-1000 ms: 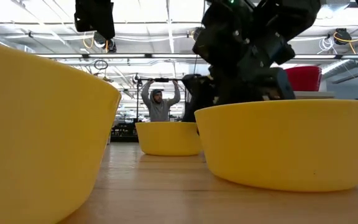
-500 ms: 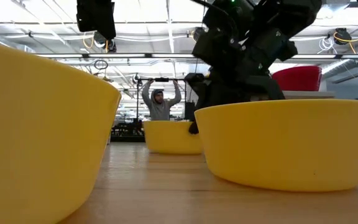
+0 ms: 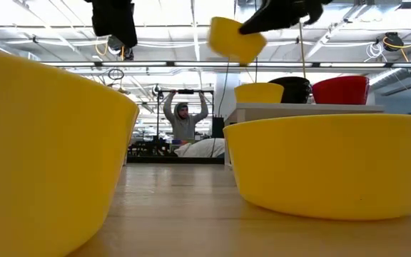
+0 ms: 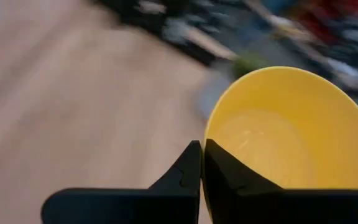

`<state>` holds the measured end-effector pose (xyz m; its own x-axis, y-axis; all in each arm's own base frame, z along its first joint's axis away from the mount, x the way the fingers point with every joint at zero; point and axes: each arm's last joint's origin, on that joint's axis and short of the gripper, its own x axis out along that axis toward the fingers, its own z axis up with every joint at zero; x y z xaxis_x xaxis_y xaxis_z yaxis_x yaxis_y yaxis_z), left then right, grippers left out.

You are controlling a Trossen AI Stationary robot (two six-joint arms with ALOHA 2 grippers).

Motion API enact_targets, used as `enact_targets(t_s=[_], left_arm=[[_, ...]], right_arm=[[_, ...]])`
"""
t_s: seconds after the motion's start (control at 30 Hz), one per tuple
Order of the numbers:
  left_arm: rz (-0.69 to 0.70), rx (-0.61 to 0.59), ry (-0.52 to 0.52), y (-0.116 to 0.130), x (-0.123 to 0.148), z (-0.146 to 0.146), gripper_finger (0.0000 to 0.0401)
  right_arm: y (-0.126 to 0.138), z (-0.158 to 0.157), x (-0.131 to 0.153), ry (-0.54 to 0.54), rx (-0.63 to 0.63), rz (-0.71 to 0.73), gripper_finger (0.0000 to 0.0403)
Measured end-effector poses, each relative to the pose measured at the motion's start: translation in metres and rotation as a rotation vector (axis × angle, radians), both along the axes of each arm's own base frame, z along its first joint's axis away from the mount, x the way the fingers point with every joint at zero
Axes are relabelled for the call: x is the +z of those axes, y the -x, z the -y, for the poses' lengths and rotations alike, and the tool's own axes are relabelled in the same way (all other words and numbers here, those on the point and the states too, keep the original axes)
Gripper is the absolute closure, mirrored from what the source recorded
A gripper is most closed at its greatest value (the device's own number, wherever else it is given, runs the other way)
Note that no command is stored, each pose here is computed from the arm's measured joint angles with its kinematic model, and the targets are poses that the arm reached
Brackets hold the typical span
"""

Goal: Pick & Place Mini bowls
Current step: Stack the yellow bowl on top of the yellow bowl on the shelf

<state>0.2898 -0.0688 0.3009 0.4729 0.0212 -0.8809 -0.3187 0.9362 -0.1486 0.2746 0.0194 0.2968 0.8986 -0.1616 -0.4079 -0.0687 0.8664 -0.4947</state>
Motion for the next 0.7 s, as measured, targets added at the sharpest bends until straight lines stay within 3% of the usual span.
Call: enact_targets(t_s=[0.07,0.17,0.33,0.53,0.7], left_arm=[[0.003,-0.005,-0.022,0.000,0.000,-0.002,0.0368],[0.004,-0.014,-0.043,-0.002,0.000,-0.006,0.0368],[0.006,0.024,-0.047,-0.004,0.000,-0.019,0.0368],[0.002,0.060,-0.029,-0.006,0.000,-0.030,0.0368],[-0.001,0.039,-0.031,-0.006,0.000,-0.032,0.0368]], right_arm=[[0.015,0.014,0.015,0.020,-0.112,0.041,0.0402],[0.032,0.039,0.027,-0.038,-0.244,0.082,0.0402],[0.036,0.078,0.016,-0.148,-0.407,0.034,0.0402],[0.026,0.105,-0.004,-0.179,-0.460,-0.043,0.0402],[0.021,0.108,-0.012,-0.204,-0.436,-0.079,0.0403]])
